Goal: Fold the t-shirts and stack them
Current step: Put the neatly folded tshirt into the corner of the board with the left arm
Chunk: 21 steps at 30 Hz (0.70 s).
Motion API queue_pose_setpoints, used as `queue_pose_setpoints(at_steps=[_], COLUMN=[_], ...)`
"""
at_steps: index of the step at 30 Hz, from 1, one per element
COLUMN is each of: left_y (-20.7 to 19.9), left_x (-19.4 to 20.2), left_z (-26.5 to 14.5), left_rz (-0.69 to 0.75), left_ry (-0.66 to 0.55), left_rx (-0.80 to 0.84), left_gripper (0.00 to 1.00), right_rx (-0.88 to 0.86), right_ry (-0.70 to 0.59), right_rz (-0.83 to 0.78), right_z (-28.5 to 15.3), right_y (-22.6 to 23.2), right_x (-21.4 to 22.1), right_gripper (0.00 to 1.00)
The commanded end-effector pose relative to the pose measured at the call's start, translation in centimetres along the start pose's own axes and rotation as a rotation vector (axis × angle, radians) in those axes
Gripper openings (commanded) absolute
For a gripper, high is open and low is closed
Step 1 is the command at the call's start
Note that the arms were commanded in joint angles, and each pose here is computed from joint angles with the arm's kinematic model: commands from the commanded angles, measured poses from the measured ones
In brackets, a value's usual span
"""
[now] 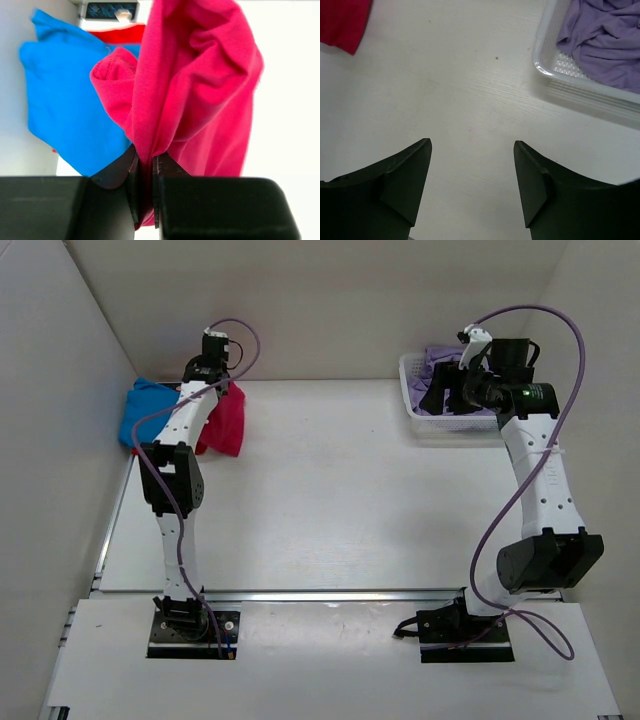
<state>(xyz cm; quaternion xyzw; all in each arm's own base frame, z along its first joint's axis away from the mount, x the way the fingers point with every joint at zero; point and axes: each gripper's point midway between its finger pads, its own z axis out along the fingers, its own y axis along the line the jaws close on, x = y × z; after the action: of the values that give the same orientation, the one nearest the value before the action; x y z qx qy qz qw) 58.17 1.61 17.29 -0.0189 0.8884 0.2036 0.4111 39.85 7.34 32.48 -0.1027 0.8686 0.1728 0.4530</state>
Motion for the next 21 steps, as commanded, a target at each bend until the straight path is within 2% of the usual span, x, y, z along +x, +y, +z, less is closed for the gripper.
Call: queue_pose_setpoints(at_steps=[1, 9, 21], left_y=[5.2, 11.5, 18.7], left_x=[-3.6, -5.3, -3.9], left_z=[-0.6, 0.4, 3.0], left_rz=[-0.053, -0.152, -0.231], left_ry=[-0.076, -0.117, -0.126], left_rx=[-0.097, -0.156, -0.242], left_gripper=[0.0, 0.0, 0.0], right_rx=[-0.024, -0.041, -0.091], right_ry=[-0.045, 0.012, 0.1], right_rz=[-0.044, -0.02, -0.033], right_z=[0.1, 2.1, 4.9], right_y=[0.3, 0.3, 2.7], right_x=[-1.0, 0.7, 1.8], right_gripper=[0.64, 0.64, 0.63])
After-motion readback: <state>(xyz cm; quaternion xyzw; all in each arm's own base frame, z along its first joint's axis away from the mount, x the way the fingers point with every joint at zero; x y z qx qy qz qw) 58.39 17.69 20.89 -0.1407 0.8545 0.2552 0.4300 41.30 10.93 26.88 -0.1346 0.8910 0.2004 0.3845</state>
